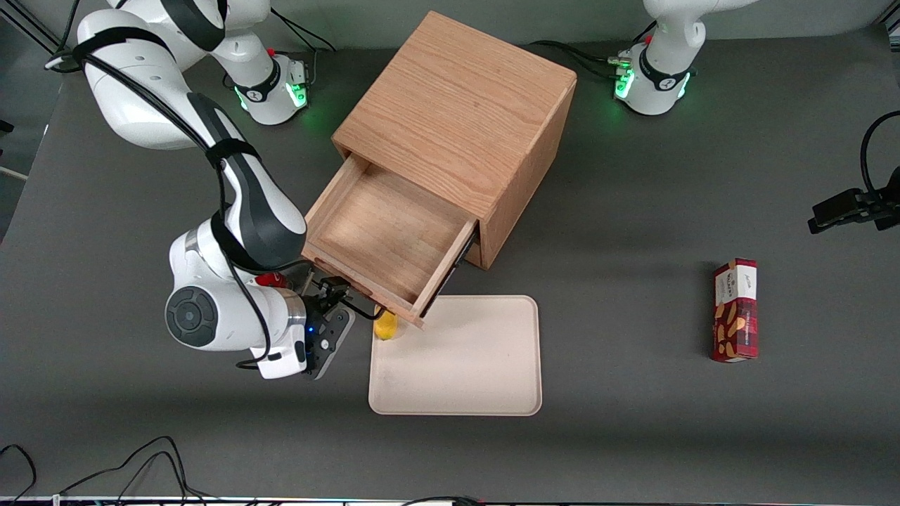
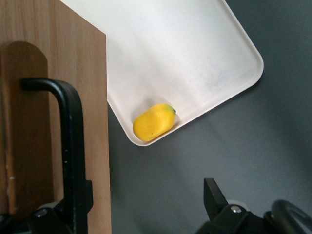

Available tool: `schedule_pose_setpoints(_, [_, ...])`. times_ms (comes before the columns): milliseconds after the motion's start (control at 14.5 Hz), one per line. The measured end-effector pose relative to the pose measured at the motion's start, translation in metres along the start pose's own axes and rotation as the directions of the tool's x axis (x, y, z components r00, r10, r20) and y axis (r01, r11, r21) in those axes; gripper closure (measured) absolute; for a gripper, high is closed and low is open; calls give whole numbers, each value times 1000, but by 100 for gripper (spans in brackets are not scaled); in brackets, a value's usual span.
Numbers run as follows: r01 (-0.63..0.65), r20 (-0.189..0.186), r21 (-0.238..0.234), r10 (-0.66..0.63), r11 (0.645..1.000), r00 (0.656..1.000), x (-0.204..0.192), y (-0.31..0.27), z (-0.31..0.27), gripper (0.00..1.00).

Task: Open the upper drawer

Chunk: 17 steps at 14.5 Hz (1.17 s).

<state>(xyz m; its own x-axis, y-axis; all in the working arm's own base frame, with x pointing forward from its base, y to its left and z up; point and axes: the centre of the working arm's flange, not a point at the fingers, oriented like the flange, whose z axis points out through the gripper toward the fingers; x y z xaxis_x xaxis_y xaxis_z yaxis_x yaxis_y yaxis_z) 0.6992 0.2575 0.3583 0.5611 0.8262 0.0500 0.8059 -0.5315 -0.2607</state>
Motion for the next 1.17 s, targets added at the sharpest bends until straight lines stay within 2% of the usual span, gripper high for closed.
schedule_pose_setpoints(552, [13,13,-3,-13,1000,1000,3,-5,-4,0])
schedule_pose_setpoints(897, [34,56,7,-35,999,998,12,-25,-3,0])
schedule_pose_setpoints(1172, [36,69,8,-37,999,997,11,-29,-16,0])
